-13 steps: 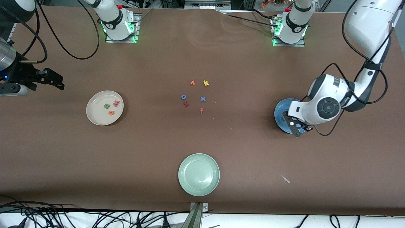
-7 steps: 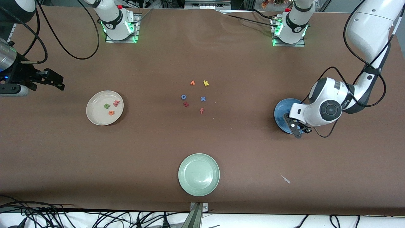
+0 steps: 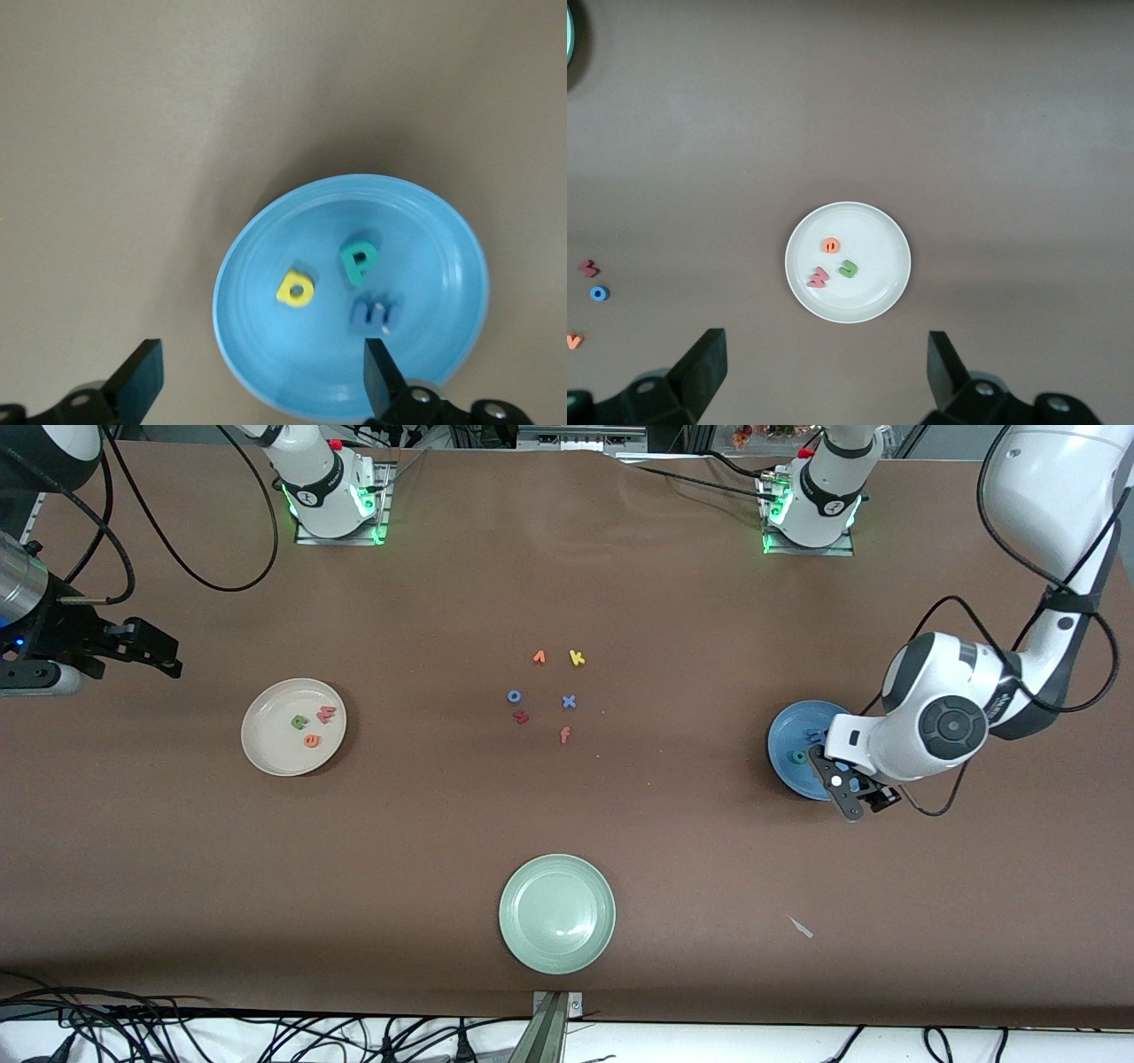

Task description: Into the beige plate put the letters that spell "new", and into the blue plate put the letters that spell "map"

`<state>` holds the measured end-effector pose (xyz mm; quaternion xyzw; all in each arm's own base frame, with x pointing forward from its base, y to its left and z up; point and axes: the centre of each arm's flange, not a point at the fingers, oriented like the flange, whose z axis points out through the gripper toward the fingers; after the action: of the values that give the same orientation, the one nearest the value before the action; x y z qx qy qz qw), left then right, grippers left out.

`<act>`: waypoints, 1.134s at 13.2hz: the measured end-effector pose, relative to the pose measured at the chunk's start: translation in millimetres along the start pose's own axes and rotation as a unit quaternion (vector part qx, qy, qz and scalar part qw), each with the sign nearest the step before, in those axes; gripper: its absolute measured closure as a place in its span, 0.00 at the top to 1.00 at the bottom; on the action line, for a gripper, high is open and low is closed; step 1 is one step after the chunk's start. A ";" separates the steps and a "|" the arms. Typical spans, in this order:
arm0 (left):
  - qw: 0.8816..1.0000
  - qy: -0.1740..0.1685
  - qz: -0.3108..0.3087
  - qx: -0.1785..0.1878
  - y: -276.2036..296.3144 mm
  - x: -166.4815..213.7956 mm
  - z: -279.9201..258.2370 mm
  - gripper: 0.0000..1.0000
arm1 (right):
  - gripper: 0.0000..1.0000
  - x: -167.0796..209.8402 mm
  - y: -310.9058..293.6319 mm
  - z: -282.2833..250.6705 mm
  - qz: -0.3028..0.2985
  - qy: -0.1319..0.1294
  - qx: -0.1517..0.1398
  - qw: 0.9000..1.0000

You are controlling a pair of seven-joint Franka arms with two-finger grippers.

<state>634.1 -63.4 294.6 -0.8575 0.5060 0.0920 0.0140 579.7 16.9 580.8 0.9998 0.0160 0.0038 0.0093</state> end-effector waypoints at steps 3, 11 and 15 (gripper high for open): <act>0.999 0.010 -0.035 -0.032 -10.4 -7.6 -66.7 1.00 | 1.00 0.0 0.0 0.5 0.000 -0.001 0.000 1.000; 0.981 0.036 -0.186 0.026 50.7 19.6 -209.8 1.00 | 1.00 -0.1 -0.1 1.5 0.000 -0.002 0.000 1.000; 0.942 0.068 -0.327 0.046 74.5 -12.8 -263.5 1.00 | 1.00 -0.1 -0.1 1.8 0.000 -0.002 0.000 1.000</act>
<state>601.1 -119.4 560.9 -0.9783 0.2016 0.0007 0.0483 579.5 17.0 579.0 0.9998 0.0160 0.0019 0.0091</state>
